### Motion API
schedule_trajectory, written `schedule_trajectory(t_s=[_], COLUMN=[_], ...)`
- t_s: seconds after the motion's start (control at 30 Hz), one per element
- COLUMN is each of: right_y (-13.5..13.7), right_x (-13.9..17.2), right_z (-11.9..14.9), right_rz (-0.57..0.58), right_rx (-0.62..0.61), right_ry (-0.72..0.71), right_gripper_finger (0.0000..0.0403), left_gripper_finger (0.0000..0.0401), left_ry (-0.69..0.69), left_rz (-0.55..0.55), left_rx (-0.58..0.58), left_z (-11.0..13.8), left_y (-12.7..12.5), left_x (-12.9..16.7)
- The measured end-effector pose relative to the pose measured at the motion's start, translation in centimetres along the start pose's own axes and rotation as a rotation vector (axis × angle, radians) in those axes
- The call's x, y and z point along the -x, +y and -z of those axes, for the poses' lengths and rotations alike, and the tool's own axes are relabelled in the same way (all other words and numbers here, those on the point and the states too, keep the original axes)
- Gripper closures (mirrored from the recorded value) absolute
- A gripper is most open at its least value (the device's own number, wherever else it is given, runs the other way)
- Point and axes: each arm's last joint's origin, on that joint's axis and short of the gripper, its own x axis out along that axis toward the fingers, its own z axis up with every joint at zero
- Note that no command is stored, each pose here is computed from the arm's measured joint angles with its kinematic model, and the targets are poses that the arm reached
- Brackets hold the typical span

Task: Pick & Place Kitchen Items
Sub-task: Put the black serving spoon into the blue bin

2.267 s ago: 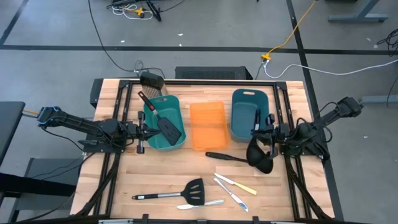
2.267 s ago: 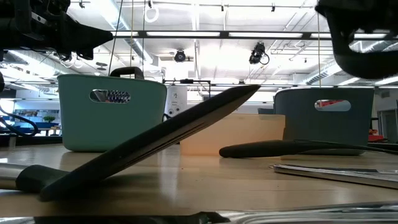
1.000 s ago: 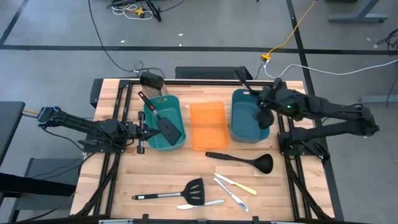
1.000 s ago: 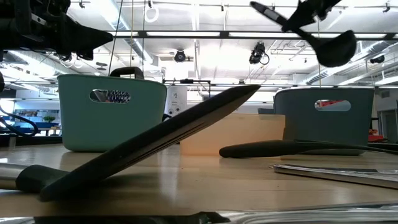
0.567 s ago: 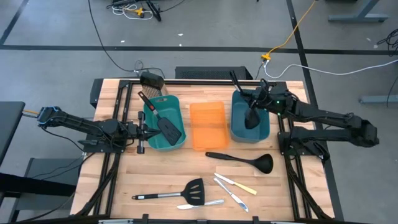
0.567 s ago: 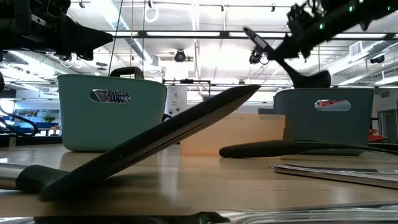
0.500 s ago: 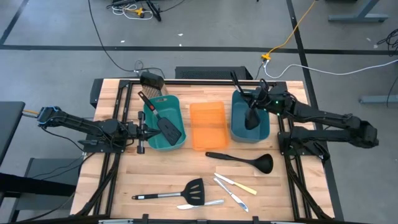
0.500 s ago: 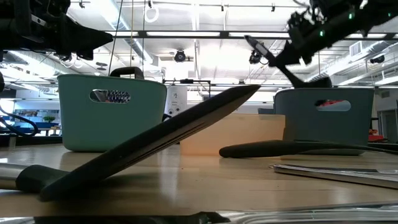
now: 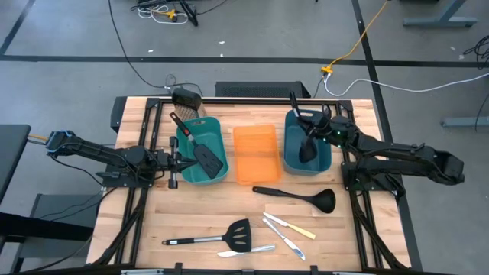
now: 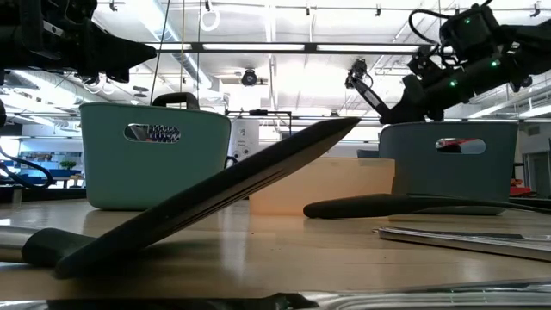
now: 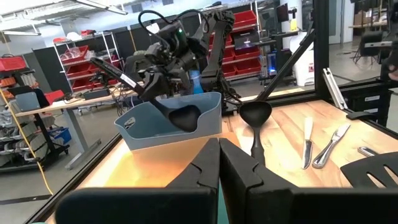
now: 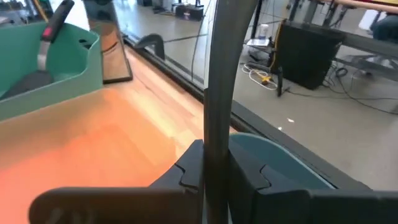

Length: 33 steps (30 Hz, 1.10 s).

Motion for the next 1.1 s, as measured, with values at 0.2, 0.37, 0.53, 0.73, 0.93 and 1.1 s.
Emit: schedule_trajectory(t_s=[0.2, 0.37, 0.53, 0.73, 0.93, 1.1], right_y=[-0.1, -0.5, -0.8, -1.4, -1.6, -1.9], right_x=[-0.1, -0.2, -0.8, -1.6, -2.5, -2.8], right_z=[0.4, 1.0, 1.6, 2.7, 3.7, 3.9], right_rz=[-0.046, -0.058, -0.055, -0.019, -0.007, 0.022], right_rx=[0.047, 0.046, 0.012, -0.03, -0.046, -0.064], right_ry=[0.039, 0.097, 0.151, 0.228, 0.296, 0.302], right_gripper_finger=[0.0358, 0.0358, 0.0358, 0.0358, 0.0358, 0.0358], left_gripper_finger=[0.0394, 0.0394, 0.0394, 0.0394, 0.0394, 0.0394], left_ry=[0.0, 0.0, 0.0, 0.0, 0.0, 0.0], left_rz=[0.0, 0.0, 0.0, 0.0, 0.0, 0.0], left_rx=[0.0, 0.0, 0.0, 0.0, 0.0, 0.0], left_z=[0.0, 0.0, 0.0, 0.0, 0.0, 0.0], left_y=[0.0, 0.0, 0.0, 0.0, 0.0, 0.0], left_x=[0.0, 0.0, 0.0, 0.0, 0.0, 0.0])
